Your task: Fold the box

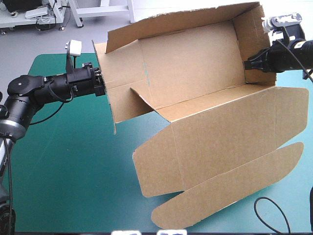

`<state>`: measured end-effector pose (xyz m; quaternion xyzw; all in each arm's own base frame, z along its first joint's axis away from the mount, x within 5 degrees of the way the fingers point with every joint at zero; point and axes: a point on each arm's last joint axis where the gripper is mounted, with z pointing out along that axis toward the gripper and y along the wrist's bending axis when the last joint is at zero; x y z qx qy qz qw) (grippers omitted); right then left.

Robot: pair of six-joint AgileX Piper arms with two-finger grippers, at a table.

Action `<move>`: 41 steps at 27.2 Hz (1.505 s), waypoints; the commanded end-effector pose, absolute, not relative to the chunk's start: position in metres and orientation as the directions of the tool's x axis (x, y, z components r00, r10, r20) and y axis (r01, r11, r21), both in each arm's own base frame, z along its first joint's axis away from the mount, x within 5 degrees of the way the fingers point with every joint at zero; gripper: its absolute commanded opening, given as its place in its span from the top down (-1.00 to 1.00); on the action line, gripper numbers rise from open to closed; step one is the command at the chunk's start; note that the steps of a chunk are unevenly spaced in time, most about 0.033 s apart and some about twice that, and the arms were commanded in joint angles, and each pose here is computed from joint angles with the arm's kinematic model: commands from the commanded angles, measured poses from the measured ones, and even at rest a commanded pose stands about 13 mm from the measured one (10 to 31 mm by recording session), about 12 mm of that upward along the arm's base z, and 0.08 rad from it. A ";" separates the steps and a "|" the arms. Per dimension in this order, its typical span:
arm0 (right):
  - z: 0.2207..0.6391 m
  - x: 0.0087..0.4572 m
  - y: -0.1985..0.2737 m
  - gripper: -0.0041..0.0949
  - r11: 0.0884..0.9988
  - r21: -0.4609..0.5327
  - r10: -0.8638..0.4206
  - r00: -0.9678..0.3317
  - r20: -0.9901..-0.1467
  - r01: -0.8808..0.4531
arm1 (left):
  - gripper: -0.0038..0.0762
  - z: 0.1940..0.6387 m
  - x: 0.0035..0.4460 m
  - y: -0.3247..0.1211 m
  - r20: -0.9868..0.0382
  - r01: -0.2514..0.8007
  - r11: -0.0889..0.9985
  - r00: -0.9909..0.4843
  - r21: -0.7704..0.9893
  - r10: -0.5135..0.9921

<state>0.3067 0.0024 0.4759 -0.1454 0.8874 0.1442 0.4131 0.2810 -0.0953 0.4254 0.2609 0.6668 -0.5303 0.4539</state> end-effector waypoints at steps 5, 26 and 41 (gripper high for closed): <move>0.499 0.298 0.002 0.95 0.932 0.120 -0.081 -0.521 -0.850 -0.341 | 0.93 0.467 0.256 -0.100 -0.893 0.884 0.157 -0.413 -0.440 -0.178; 0.483 0.320 0.014 0.95 0.949 0.085 -0.100 -0.547 -0.831 -0.303 | 0.93 0.470 0.251 -0.105 -0.858 0.858 0.114 -0.475 -0.500 -0.194; 0.475 0.331 0.046 0.95 0.940 0.054 -0.146 -0.542 -0.827 -0.337 | 0.93 0.465 0.246 -0.117 -0.881 0.875 0.117 -0.458 -0.470 -0.119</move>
